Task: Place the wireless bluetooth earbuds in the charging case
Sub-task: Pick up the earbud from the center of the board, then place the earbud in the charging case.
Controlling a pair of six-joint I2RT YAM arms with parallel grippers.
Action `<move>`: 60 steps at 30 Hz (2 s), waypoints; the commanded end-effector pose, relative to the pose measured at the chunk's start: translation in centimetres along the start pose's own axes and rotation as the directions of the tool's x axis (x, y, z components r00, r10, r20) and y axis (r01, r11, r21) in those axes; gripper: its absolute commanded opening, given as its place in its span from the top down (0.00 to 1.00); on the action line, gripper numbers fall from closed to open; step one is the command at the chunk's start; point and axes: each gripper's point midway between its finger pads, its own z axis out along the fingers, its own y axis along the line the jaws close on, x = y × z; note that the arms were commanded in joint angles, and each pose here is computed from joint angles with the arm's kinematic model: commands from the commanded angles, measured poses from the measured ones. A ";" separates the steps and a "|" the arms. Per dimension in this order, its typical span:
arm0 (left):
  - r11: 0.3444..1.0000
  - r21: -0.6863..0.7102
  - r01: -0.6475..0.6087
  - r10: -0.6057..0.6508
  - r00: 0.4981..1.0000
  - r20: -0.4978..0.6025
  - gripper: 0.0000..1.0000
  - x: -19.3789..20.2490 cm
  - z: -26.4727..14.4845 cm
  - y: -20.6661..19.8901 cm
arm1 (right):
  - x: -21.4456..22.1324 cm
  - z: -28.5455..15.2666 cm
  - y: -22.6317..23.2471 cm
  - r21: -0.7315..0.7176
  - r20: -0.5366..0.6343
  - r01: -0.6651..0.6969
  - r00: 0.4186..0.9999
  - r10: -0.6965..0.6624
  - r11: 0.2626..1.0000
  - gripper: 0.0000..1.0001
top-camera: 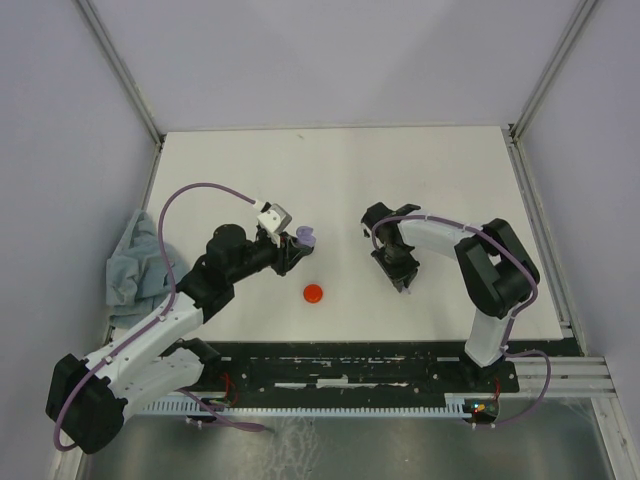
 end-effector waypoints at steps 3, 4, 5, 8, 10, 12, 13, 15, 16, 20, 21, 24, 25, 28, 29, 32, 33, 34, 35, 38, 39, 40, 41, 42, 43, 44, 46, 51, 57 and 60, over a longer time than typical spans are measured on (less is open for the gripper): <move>0.997 0.014 -0.072 0.071 0.993 0.090 0.97 -2.9 -0.1 -0.1 | -1.1 -0.6 -0.3 0.010 0.037 -0.011 0.999 0.011 1.000 0.72; 0.997 0.016 -0.072 0.070 0.993 0.097 0.97 -2.9 -0.1 -0.2 | -1.2 -0.9 -0.3 0.009 0.048 -0.018 0.999 0.018 1.000 0.73; 0.997 0.017 -0.074 0.071 0.992 0.108 0.97 -3.1 -0.2 -0.3 | -1.5 -1.5 -0.3 0.006 0.068 -0.029 0.997 0.028 1.000 0.74; 0.996 0.030 -0.084 0.079 0.987 0.142 0.97 -3.4 -0.4 -0.6 | -2.0 -3.2 -0.1 -0.010 0.122 -0.056 0.991 0.057 0.998 0.75; 0.994 0.047 -0.094 0.085 0.983 0.165 0.97 -3.6 -0.4 -0.9 | -2.6 -4.8 0.0 -0.023 0.175 -0.075 0.982 0.078 0.997 0.75; 0.992 0.064 -0.104 0.091 0.978 0.188 0.97 -3.7 -0.5 -1.3 | -3.3 -6.7 0.1 -0.037 0.232 -0.094 0.968 0.100 0.995 0.76; 0.991 0.070 -0.111 0.095 0.975 0.201 0.97 -3.8 -0.6 -1.4 | -3.6 -7.7 0.2 -0.043 0.264 -0.104 0.958 0.112 0.994 0.76; 0.988 0.086 -0.126 0.103 0.967 0.232 0.97 -4.0 -0.7 -1.8 | -4.3 -9.7 0.6 -0.060 0.329 -0.119 0.935 0.132 0.991 0.77; 0.987 0.092 -0.133 0.107 0.963 0.246 0.97 -4.1 -0.8 -2.0 | -4.5 -10.7 0.8 -0.067 0.361 -0.122 0.922 0.138 0.990 0.77; 0.978 0.125 -0.167 0.125 0.949 0.289 0.97 -4.3 -1.2 -2.8 | -5.4 -15.0 1.9 -0.102 0.487 -0.141 0.856 0.173 0.985 0.77; 0.976 0.128 -0.178 0.133 0.945 0.298 0.97 -4.4 -1.2 -2.9 | -5.6 -16.1 2.1 -0.114 0.516 -0.143 0.837 0.182 0.983 0.77; 0.970 0.128 -0.205 0.154 0.934 0.323 0.97 -4.8 -1.3 -3.0 | -6.0 -19.0 2.9 -0.144 0.592 -0.141 0.781 0.199 0.980 0.77; 0.968 0.128 -0.216 0.164 0.930 0.328 0.97 -4.8 -1.3 -3.0 | -6.2 -20.0 3.2 -0.154 0.614 -0.141 0.762 0.206 0.978 0.77; 0.961 0.134 -0.242 0.184 0.920 0.345 0.97 -5.1 -1.3 -3.2 | -6.6 -22.9 4.2 -0.190 0.678 -0.123 0.701 0.221 0.974 0.77; 0.958 0.138 -0.252 0.191 0.917 0.351 0.97 -5.2 -1.2 -3.3 | -6.7 -23.8 4.5 -0.207 0.698 -0.117 0.678 0.230 0.971 0.77; 0.946 0.154 -0.284 0.212 0.905 0.368 0.97 -5.5 -1.1 -3.7 | -7.1 -26.1 5.6 -0.264 0.747 -0.097 0.609 0.266 0.960 0.77; 0.942 0.159 -0.295 0.219 0.901 0.374 0.97 -5.6 -1.1 -3.8 | -7.2 -26.9 6.0 -0.284 0.760 -0.086 0.586 0.279 0.955 0.77; 0.938 0.163 -0.306 0.227 0.897 0.380 0.97 -5.7 -1.1 -3.9 | -7.3 -27.5 6.5 -0.300 0.770 -0.075 0.569 0.288 0.951 0.77; 0.934 0.167 -0.315 0.233 0.893 0.385 0.97 -5.8 -1.0 -4.0 | -7.5 -28.1 6.9 -0.315 0.781 -0.062 0.550 0.296 0.947 0.77; 0.928 0.177 -0.327 0.236 0.886 0.398 0.97 -6.0 -0.9 -4.2 | -7.9 -29.7 8.2 -0.344 0.812 -0.022 0.494 0.310 0.939 0.76; 0.929 0.181 -0.322 0.230 0.887 0.401 0.97 -6.1 -0.9 -4.3 | -8.0 -30.2 8.7 -0.353 0.823 -0.006 0.474 0.313 0.936 0.76; 0.928 0.186 -0.321 0.226 0.887 0.404 0.97 -6.1 -0.8 -4.4 | -8.4 -31.0 9.2 -0.367 0.836 0.012 0.443 0.324 0.930 0.76; 0.928 0.191 -0.320 0.222 0.886 0.408 0.97 -6.1 -0.8 -4.4 | -8.5 -31.5 9.8 -0.376 0.844 0.032 0.424 0.328 0.926 0.76; 0.928 0.195 -0.318 0.217 0.885 0.412 0.97 -6.1 -0.9 -4.5 | -8.6 -31.9 10.4 -0.382 0.852 0.052 0.407 0.330 0.923 0.76; 0.927 0.199 -0.318 0.213 0.883 0.418 0.97 -6.1 -0.9 -4.6 | -8.7 -32.3 10.9 -0.391 0.858 0.070 0.389 0.336 0.918 0.76; 0.926 0.202 -0.318 0.211 0.882 0.422 0.97 -6.1 -0.9 -4.7 | -8.6 -32.6 11.5 -0.397 0.862 0.091 0.378 0.337 0.913 0.76; 0.925 0.207 -0.319 0.208 0.880 0.426 0.97 -6.1 -1.0 -4.8 | -8.7 -33.4 12.6 -0.411 0.871 0.128 0.349 0.347 0.903 0.76; 0.926 0.204 -0.319 0.208 0.879 0.429 0.97 -6.1 -1.0 -4.8 | -8.7 -34.4 14.8 -0.410 0.885 0.205 0.324 0.334 0.889 0.75; 0.928 0.196 -0.317 0.209 0.877 0.433 0.97 -6.3 -1.0 -4.7 | -8.6 -34.5 16.1 -0.403 0.890 0.238 0.327 0.318 0.883 0.75; 0.929 0.197 -0.314 0.204 0.877 0.436 0.97 -6.4 -1.1 -4.7 | -8.8 -34.1 16.3 -0.397 0.890 0.237 0.334 0.310 0.886 0.75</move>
